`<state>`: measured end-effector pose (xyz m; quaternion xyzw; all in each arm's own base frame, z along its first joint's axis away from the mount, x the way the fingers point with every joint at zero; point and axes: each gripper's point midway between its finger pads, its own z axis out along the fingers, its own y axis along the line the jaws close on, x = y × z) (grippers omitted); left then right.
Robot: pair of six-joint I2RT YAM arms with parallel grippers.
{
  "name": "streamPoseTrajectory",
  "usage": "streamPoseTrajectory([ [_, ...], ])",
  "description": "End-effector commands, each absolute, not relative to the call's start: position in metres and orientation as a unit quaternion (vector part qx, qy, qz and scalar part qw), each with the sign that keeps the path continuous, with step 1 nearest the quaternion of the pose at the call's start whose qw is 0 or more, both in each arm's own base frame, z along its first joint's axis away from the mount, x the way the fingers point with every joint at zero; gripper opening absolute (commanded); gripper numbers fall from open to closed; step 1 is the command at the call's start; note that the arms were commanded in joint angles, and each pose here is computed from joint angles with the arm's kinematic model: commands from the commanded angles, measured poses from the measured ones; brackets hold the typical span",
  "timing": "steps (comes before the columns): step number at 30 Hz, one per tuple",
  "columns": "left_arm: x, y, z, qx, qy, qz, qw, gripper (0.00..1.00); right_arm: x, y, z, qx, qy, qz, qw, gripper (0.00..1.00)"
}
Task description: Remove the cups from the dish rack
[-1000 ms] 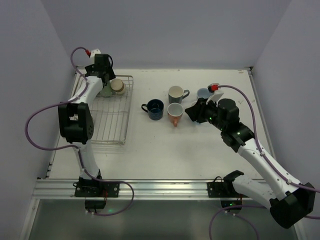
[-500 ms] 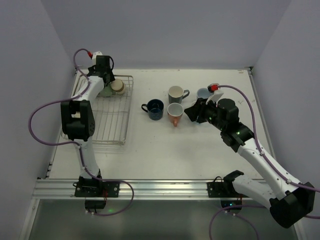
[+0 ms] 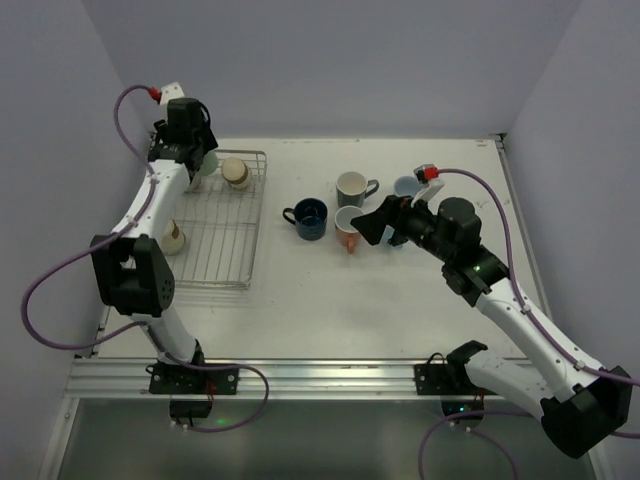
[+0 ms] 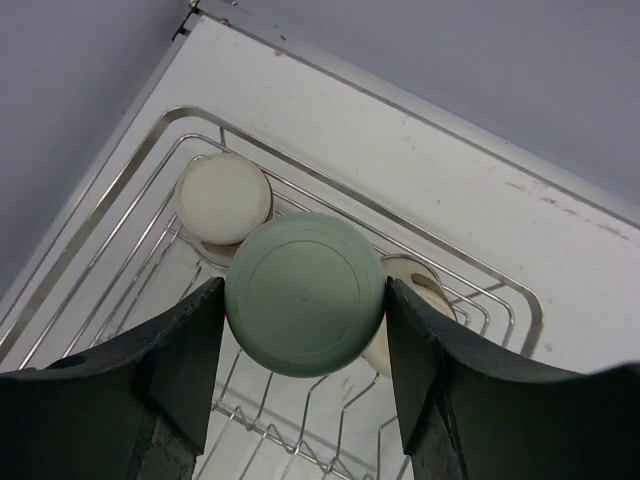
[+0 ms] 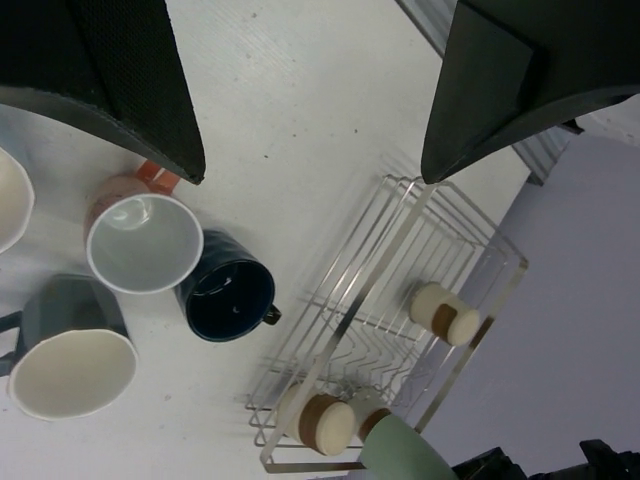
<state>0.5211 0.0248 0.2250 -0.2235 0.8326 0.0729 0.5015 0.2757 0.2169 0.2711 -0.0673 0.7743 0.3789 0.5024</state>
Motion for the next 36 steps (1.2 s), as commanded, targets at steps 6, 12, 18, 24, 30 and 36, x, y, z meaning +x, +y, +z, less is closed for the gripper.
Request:
streamPoseTrajectory([
  [6,0.467,0.014,0.299,-0.247,0.779,-0.013,0.576,0.04,0.247,0.249,0.322,-0.076,0.696,0.518,0.492,0.94],
  [12,0.408,-0.058,0.322,-0.191,0.755,-0.214,0.590,0.02,0.231,0.273,0.334,-0.062,0.645,0.613,0.452,0.92],
  [18,0.332,-0.155,0.340,-0.080,0.689,-0.467,0.549,0.01,0.234,0.296,0.321,-0.054,0.629,0.644,0.432,0.91],
  [24,0.277,-0.213,0.337,-0.028,0.649,-0.585,0.486,0.01,0.240,0.309,0.303,-0.052,0.632,0.650,0.418,0.89],
  [30,0.252,-0.235,0.325,-0.013,0.637,-0.627,0.448,0.01,0.242,0.311,0.302,-0.050,0.632,0.648,0.422,0.79],
  [36,0.247,-0.241,0.304,-0.009,0.653,-0.627,0.425,0.24,0.241,0.308,0.310,-0.053,0.621,0.651,0.434,0.26],
])
